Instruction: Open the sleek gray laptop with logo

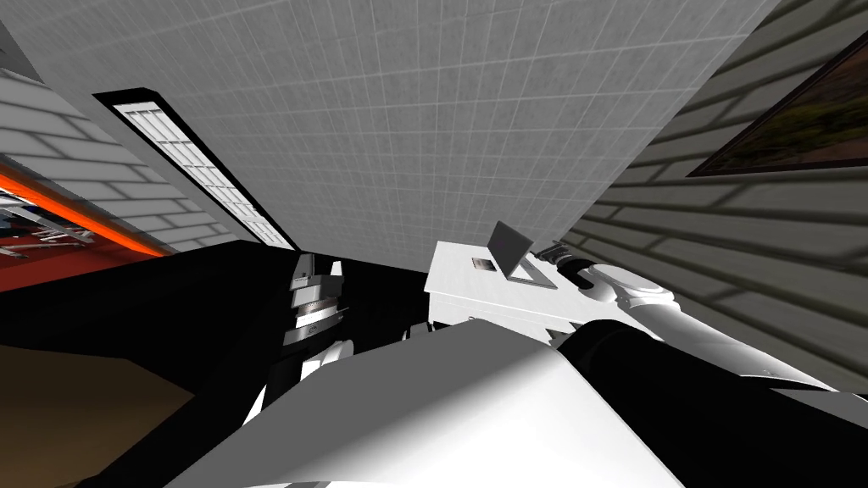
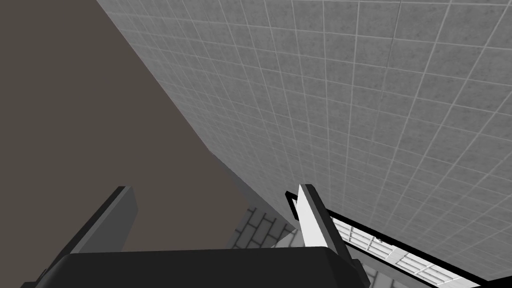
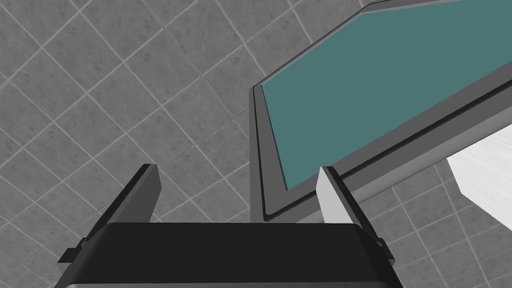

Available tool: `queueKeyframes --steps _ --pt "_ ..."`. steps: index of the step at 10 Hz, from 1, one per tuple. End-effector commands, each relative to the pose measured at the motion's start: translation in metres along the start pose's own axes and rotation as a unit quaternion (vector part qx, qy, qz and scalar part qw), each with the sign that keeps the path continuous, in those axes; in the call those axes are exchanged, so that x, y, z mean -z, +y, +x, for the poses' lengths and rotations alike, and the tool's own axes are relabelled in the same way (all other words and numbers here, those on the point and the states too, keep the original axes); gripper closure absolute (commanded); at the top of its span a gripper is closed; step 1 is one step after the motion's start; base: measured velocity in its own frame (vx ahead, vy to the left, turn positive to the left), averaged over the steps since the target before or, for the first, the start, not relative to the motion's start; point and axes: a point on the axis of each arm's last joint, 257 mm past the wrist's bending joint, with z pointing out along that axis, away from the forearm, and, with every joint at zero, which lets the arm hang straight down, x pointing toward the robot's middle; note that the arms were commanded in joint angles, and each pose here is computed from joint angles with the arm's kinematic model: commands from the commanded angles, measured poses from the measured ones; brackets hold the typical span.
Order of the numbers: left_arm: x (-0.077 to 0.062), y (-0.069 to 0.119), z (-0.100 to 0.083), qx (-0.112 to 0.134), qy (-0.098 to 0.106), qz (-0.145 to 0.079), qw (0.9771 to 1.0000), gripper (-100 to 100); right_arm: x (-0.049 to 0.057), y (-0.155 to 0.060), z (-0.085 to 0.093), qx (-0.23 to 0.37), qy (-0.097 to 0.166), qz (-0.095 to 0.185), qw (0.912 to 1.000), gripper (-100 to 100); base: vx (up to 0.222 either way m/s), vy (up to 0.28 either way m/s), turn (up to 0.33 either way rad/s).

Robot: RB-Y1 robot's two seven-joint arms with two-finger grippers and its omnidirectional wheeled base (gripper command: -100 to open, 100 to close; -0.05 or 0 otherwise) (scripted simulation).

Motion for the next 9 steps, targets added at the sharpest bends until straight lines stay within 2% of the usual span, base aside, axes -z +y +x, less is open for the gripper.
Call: queueKeyframes --steps 1,2,3,4,6,8,9 --pt "0.0 0.0 0.0 0.0 0.0 0.0 1.0 0 0.0 -0.004 -0.004 0.022 -0.001 0.002 0.9998 -100 0.022 0.047 -0.009" --pt "0.0 0.0 0.0 0.0 0.0 0.0 1.0 0 0.0 -0.005 -0.004 0.025 0.0 0.003 0.9997 -100 0.005 0.009 -0.001" --pt "0.0 0.0 0.0 0.0 0.0 0.0 1.0 0 0.0 -0.005 -0.004 0.025 0.0 0.003 0.9997 100 0.0 0.0 0.0" --pt "0.0 0.0 0.0 0.0 0.0 0.0 1.0 0 0.0 0.0 0.002 -0.014 0.001 0.002 0.9999 100 -0.048 -0.066 0.025" --pt "0.0 0.0 0.0 0.0 0.0 0.0 1.0 0 0.0 0.004 0.008 -0.053 0.002 0.0 0.9986 100 -0.079 -0.138 0.026" --pt "0.0 0.0 0.0 0.0 0.0 0.0 1.0 0 -0.001 0.012 0.015 -0.111 0.003 -0.002 0.9938 100 -0.107 -0.18 0.03" --pt "0.0 0.0 0.0 0.0 0.0 0.0 1.0 0 -0.001 0.017 0.02 -0.15 0.003 -0.003 0.9887 100 -0.091 -0.144 0.034"
